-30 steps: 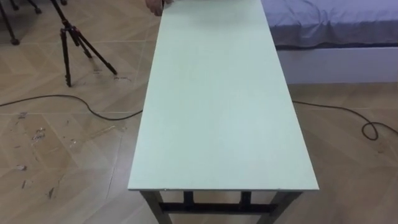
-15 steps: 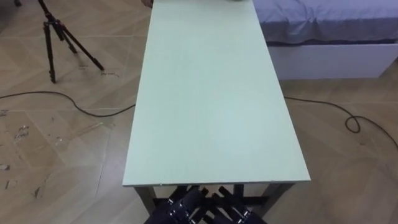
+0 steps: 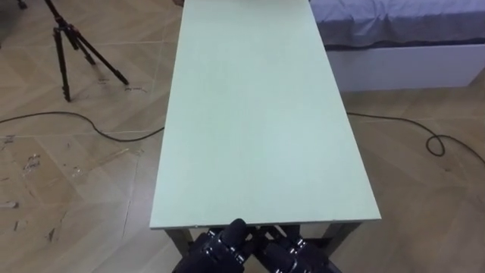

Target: Move table with human

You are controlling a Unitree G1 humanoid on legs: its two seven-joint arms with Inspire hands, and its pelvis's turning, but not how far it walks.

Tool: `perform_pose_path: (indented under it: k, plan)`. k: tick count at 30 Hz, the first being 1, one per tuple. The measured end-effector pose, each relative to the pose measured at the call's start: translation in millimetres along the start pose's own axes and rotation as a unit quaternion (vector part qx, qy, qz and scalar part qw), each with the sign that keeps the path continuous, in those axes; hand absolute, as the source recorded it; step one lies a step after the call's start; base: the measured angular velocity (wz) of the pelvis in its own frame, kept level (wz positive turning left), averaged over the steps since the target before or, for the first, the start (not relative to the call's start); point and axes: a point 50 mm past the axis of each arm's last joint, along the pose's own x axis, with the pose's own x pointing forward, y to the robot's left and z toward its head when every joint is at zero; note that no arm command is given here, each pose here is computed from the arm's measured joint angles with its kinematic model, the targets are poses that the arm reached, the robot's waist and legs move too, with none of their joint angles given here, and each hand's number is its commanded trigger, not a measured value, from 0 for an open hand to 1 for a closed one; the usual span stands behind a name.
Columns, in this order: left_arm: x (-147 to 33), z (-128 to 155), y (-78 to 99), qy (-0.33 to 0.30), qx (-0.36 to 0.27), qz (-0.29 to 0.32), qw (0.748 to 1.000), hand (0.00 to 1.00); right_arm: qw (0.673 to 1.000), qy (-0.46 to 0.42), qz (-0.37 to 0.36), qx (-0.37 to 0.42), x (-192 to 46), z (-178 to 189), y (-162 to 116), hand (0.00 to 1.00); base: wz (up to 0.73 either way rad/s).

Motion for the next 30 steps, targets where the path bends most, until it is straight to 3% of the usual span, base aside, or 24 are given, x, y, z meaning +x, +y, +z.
perform_pose_path:
  k: [15, 22, 30]
  plan:
    - [1.2, 5, 1.2, -0.005, -0.01, 0.008, 1.0, 0.0, 1.0, -0.011, -0.013, -0.003, 7, 11, 1, 0.0, -0.01]
    - [6.3, 37, 16.3, -0.047, 0.012, 0.068, 0.997, 0.0, 0.997, -0.039, -0.056, 0.023, 14, 21, -2, 0.0, 0.0]
    - [18.7, 39, 21.2, -0.04, -0.001, 0.106, 0.994, 0.0, 0.994, -0.051, -0.087, 0.049, 29, 34, -6, 0.0, 0.0]
